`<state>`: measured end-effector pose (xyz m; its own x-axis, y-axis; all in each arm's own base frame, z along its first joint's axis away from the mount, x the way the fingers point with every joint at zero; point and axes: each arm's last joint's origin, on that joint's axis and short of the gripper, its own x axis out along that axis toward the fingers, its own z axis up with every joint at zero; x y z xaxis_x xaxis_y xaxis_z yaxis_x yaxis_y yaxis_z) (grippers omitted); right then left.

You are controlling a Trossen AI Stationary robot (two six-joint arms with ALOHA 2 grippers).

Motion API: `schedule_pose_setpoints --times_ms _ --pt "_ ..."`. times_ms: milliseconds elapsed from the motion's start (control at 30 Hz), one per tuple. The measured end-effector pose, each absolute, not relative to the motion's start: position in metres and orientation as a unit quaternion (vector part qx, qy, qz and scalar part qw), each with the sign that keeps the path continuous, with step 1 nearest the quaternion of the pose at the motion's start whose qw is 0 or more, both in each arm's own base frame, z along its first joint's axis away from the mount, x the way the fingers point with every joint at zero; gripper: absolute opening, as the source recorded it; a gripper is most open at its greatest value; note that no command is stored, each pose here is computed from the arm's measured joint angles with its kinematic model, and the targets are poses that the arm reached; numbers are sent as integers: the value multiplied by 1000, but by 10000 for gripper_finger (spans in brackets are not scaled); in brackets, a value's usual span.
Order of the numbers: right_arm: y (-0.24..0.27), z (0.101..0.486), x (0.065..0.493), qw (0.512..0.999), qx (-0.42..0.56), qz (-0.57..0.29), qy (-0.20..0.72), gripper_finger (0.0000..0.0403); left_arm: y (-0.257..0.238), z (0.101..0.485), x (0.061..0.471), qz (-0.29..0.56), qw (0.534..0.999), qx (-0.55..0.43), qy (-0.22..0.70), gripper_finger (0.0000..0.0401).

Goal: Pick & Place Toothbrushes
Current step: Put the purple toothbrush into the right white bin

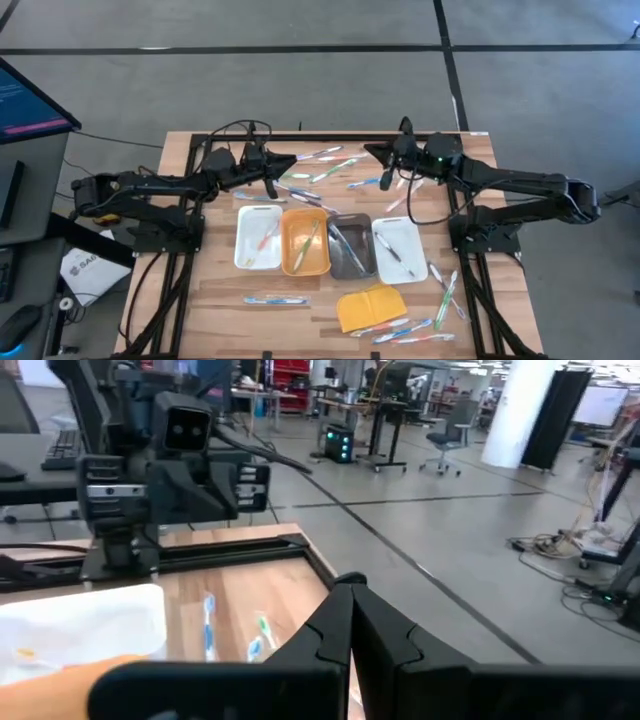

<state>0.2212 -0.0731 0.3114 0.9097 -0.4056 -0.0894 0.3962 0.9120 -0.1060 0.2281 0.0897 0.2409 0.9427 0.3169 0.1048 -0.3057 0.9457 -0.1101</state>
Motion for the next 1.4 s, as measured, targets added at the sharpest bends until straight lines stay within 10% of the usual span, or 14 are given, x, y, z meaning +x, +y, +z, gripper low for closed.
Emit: schedule_pose_setpoints --times_ms 467,1400 --pt "-94 296 211 954 79 -269 107 0 92 248 229 114 988 -79 -75 44" --pt "-92 296 212 959 23 -257 120 0 93 249 230 113 988 -79 -66 44"
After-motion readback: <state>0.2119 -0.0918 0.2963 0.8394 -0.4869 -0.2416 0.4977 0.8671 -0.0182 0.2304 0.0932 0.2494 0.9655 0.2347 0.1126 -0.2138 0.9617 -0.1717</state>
